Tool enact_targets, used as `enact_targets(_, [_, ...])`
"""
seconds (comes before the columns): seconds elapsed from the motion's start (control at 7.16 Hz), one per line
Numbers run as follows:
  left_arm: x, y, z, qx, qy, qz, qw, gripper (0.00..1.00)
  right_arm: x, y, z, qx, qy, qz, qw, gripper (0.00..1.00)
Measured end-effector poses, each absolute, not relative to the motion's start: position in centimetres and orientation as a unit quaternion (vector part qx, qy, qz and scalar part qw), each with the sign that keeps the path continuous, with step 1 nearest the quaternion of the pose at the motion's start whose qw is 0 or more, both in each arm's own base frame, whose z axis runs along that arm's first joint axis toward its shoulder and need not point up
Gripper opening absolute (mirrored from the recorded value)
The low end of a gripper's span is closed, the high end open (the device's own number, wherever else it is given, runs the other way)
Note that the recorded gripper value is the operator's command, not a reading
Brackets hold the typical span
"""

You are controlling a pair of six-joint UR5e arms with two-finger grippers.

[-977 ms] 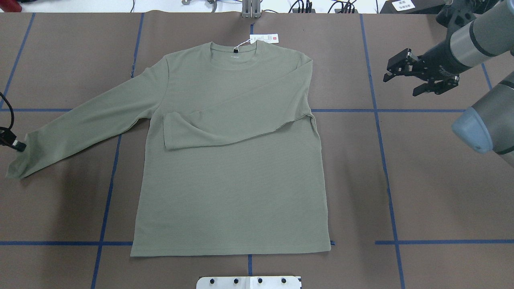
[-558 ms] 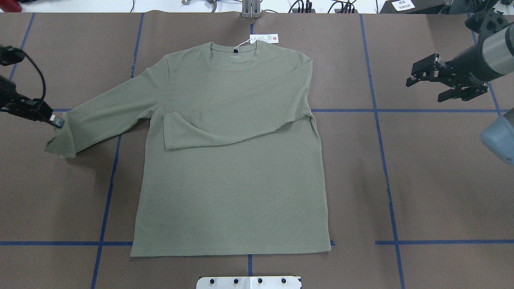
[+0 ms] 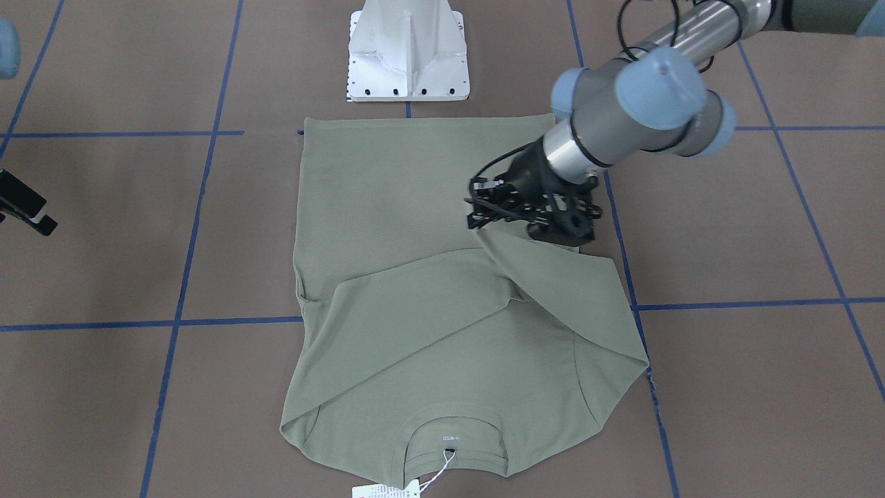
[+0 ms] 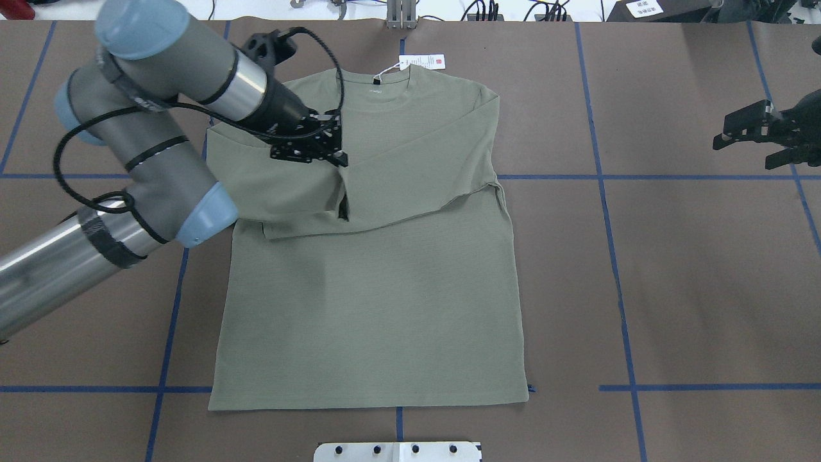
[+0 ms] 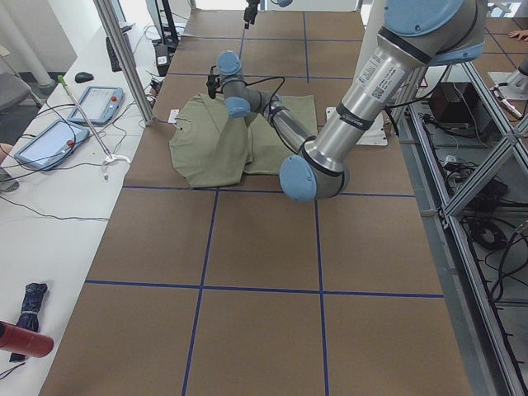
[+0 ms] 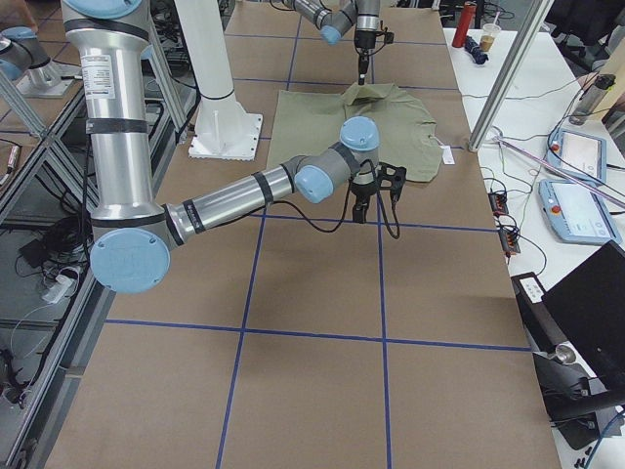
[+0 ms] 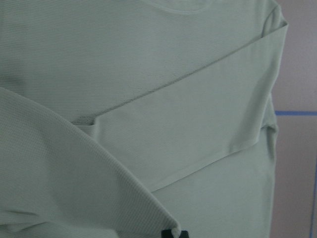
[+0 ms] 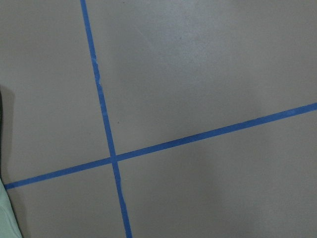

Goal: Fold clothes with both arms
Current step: 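Fold the held sleeve across the chest over the first sleeve, then release the sleeve and draw the left gripper back while right gripper approaches hem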

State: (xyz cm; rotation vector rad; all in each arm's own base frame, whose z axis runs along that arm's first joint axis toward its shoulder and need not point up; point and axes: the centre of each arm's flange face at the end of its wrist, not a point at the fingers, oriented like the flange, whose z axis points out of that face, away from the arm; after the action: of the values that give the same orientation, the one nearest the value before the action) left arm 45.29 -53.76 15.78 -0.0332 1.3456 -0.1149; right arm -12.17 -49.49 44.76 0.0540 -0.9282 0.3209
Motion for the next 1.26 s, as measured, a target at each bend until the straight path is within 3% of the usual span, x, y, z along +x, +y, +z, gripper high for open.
enact_targets(0.28, [56.8,-51.5,6.8,-0.018,0.624,-0.113,0.773,0.0,-11.2,-48.7,46.4,0.025,-0.439,0.149,0.886,1.0])
enact_targets(0.56, [63.5,-48.5,3.8,-0.029,0.614,-0.143,0.776,0.99,-11.1,-48.4,47.2,0.018,-0.438,0.149,0.886,1.0])
enact_targets(0.98, [66.8,-47.8,6.7,-0.026,0.594,-0.154,0.789,1.0,-11.2,-48.5,47.7,0.013,-0.437,0.153,0.886,1.0])
enact_targets(1.26, [63.2,-47.7,10.6,-0.018,0.597,-0.159,0.786,0.99,-12.9,-48.7,46.6,0.006,-0.44,0.158,0.884,1.0])
